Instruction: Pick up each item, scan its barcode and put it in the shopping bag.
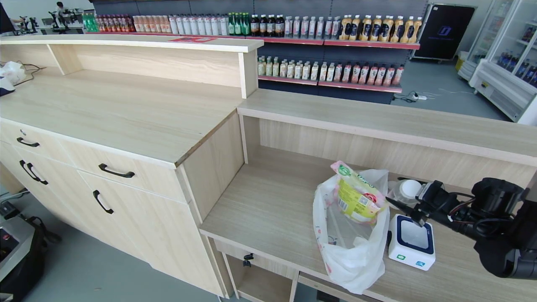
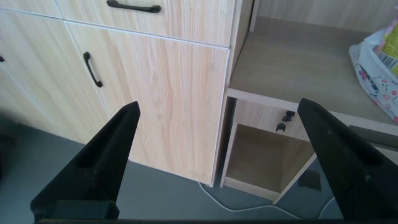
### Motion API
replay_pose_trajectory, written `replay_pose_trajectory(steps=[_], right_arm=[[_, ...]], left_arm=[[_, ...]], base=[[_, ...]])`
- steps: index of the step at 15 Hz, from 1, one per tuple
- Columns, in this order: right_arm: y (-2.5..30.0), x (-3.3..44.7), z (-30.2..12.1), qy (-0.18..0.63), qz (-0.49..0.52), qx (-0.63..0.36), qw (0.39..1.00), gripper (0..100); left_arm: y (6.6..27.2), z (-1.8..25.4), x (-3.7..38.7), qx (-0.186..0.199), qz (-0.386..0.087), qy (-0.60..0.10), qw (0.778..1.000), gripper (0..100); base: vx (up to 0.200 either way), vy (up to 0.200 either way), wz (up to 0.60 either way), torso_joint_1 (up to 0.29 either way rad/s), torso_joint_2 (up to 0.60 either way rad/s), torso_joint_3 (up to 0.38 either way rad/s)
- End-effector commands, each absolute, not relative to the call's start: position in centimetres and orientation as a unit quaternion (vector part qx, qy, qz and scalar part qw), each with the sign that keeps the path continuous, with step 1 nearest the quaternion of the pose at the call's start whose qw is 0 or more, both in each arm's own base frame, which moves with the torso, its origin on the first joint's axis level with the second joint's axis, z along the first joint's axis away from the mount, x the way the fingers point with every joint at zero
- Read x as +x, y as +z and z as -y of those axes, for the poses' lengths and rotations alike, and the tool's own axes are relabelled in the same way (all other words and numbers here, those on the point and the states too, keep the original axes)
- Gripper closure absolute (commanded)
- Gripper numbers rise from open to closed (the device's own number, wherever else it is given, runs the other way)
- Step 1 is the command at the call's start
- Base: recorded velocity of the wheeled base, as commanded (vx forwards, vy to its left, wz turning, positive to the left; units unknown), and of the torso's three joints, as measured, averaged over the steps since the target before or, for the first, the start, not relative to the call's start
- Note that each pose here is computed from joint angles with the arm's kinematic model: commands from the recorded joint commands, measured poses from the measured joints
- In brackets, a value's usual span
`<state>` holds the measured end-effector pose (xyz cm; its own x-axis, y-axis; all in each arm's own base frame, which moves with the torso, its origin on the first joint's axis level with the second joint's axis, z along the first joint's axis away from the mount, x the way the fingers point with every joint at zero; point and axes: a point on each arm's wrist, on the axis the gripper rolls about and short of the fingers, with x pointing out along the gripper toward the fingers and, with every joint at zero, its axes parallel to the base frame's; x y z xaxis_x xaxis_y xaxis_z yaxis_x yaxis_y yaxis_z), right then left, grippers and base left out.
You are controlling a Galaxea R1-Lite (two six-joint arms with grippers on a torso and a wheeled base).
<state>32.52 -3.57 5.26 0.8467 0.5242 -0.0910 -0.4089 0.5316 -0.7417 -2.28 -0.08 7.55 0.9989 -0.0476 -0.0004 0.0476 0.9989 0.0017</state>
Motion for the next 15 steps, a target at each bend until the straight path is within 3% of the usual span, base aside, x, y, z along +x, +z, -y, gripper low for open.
replay_pose_trajectory(steps=[1,15], right_arm=[[5.0,32.6,3.3,0.273,0.071,-0.401,0.871,100],[7.1,31.8,4.4,0.255,0.067,-0.408,0.874,100]], left_arm=[[7.6,0.1,-2.3,0.001,-0.001,-0.024,1.000,0],[7.6,0.1,-2.3,0.001,-0.001,-0.024,1.000,0]], base=[[0.000,0.000,0.00,0.000,0.00,0.000],[0.000,0.000,0.00,0.000,0.00,0.000]])
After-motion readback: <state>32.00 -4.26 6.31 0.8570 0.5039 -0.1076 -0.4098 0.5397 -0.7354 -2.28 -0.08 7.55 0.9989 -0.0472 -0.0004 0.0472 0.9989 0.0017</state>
